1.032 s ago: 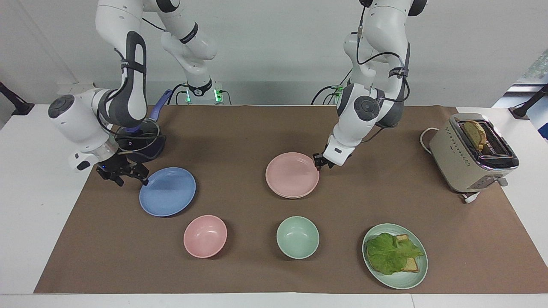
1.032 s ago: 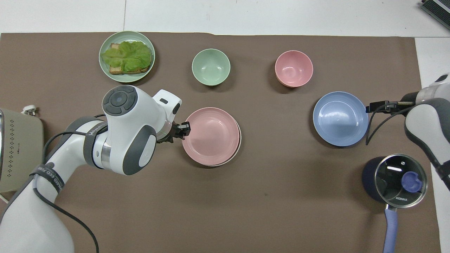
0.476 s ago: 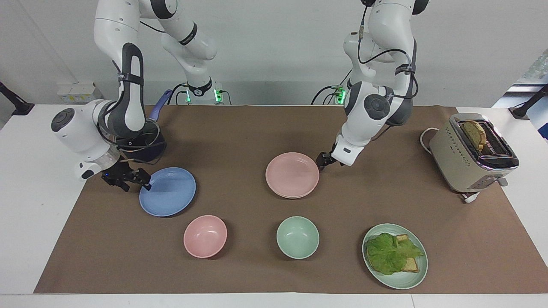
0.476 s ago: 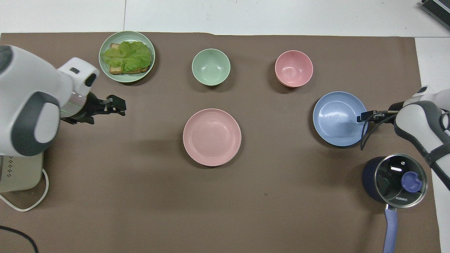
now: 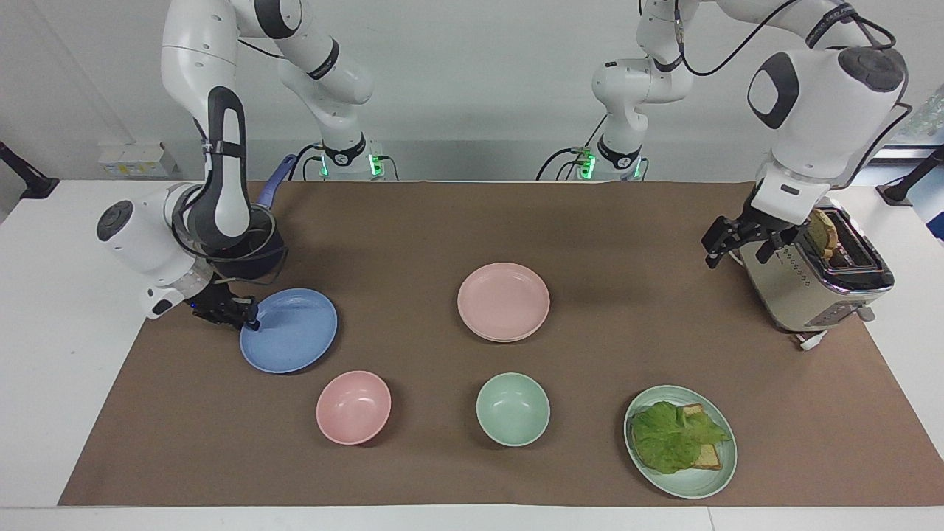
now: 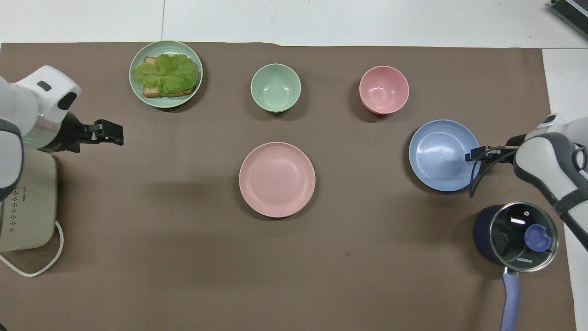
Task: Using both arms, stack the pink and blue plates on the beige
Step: 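Carry the blue plate with the right gripper onto the pink plate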
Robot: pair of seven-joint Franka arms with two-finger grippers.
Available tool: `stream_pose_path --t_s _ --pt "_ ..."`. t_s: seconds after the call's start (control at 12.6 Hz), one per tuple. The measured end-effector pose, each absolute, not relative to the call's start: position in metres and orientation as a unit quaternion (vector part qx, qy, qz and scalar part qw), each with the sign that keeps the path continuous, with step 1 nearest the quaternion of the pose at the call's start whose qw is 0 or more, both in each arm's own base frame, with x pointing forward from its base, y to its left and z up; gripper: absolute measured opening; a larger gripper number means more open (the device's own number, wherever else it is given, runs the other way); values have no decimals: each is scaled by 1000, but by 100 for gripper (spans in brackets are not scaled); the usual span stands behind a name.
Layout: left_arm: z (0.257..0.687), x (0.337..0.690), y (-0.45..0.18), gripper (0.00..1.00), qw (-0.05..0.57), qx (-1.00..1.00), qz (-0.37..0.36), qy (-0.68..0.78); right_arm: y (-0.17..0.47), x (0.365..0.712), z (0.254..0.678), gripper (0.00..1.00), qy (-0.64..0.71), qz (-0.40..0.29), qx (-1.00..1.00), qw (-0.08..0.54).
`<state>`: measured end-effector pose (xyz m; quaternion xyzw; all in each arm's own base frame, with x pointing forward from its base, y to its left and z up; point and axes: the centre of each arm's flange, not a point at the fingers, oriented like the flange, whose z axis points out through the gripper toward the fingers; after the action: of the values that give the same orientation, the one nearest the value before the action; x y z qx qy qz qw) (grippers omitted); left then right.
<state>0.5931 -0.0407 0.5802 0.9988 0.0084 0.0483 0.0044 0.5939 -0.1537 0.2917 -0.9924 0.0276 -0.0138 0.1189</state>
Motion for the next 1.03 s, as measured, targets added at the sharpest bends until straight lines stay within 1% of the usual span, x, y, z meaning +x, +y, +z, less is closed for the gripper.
stream_pose_path --t_s 0.08,0.16,0.4,0.56,0.79,0.87,1.03 --pt "592 591 -38 100 3 999 50 1 -154 595 293 10 31 -16 -992 122" --pt "600 590 -34 100 3 999 52 -1 -153 596 298 6 34 -21 -991 127" --pt "601 589 -30 100 3 999 52 0 -148 597 316 6 27 -26 -991 128" --pt "601 589 -31 100 3 999 51 -1 -129 599 347 5 17 -27 -991 132" --pt "601 589 -30 100 3 999 50 0 -45 598 413 5 37 -19 -990 136" --pt "601 589 -29 100 3 999 50 0 -14 597 422 5 46 -15 -989 136" --pt "601 589 -29 100 3 999 50 0 55 596 425 5 76 -9 -988 137"
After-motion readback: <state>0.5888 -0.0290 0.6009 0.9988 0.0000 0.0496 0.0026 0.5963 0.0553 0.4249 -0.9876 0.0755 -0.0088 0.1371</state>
